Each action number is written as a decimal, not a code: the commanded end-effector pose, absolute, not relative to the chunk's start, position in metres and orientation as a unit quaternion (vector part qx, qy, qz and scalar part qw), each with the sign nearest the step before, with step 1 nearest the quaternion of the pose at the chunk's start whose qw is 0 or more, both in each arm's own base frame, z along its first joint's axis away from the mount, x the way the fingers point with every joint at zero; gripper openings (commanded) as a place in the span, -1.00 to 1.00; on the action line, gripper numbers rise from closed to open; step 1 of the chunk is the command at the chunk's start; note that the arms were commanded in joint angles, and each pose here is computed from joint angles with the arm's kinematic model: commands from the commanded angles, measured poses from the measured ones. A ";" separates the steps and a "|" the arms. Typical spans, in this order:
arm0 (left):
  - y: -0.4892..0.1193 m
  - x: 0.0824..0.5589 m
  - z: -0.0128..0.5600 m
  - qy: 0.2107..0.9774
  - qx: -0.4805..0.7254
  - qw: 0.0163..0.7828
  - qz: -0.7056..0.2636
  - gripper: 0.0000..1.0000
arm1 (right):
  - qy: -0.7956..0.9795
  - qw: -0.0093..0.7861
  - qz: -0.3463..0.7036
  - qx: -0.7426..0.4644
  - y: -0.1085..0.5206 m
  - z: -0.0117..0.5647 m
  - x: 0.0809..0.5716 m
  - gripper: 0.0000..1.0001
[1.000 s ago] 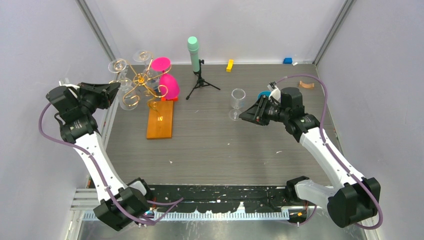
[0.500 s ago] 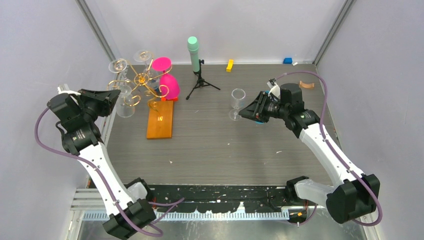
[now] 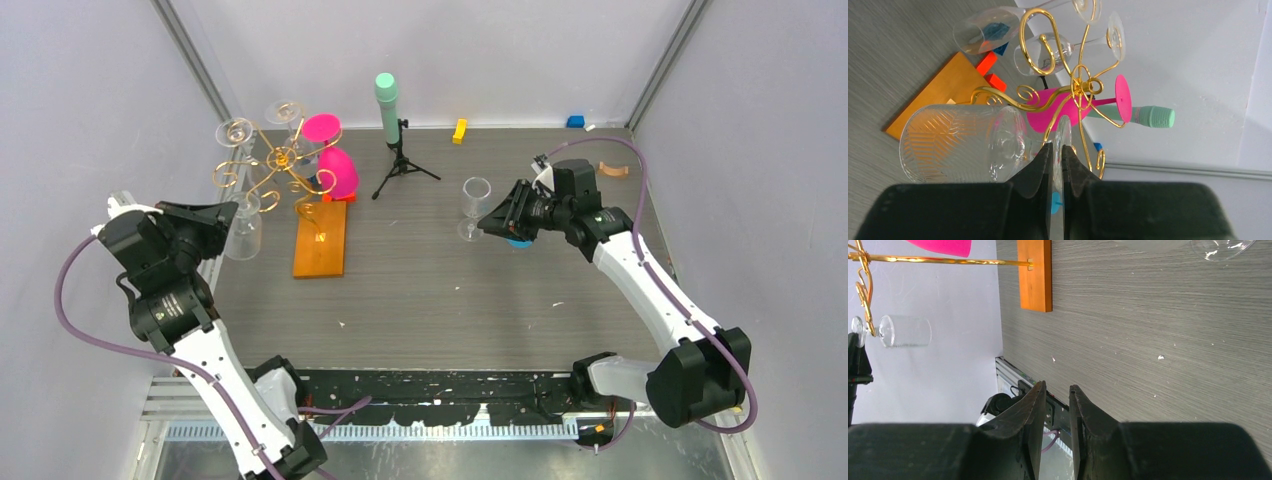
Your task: Take the wine glass off the wine glass rack
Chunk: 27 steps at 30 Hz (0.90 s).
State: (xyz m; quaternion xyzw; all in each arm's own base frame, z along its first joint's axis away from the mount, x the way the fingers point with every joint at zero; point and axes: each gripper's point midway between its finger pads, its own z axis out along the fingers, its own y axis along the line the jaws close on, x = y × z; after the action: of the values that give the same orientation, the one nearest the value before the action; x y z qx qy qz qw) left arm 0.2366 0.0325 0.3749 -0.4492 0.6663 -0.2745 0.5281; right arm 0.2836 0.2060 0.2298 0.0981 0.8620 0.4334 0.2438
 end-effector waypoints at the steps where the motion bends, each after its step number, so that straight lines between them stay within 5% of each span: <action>1: 0.032 0.212 0.408 0.650 -0.428 0.585 -0.227 -1.00 | 0.856 0.267 0.431 0.098 0.205 0.245 0.296 -0.41; 14: -0.009 0.190 0.424 0.638 -0.385 0.600 -0.291 -1.00 | 0.860 0.274 0.409 0.136 0.198 0.241 0.307 -0.34; 27: -0.053 0.207 0.423 0.641 -0.333 0.533 -0.442 -1.00 | 0.849 0.270 0.425 0.162 0.205 0.240 0.321 -0.32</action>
State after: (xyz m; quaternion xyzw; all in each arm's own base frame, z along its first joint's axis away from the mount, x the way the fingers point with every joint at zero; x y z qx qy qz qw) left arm 0.2053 -0.0337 0.3881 -0.3983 0.6612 -0.3810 0.5089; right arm 0.3066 0.1991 0.2212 0.1580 0.8676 0.4010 0.2480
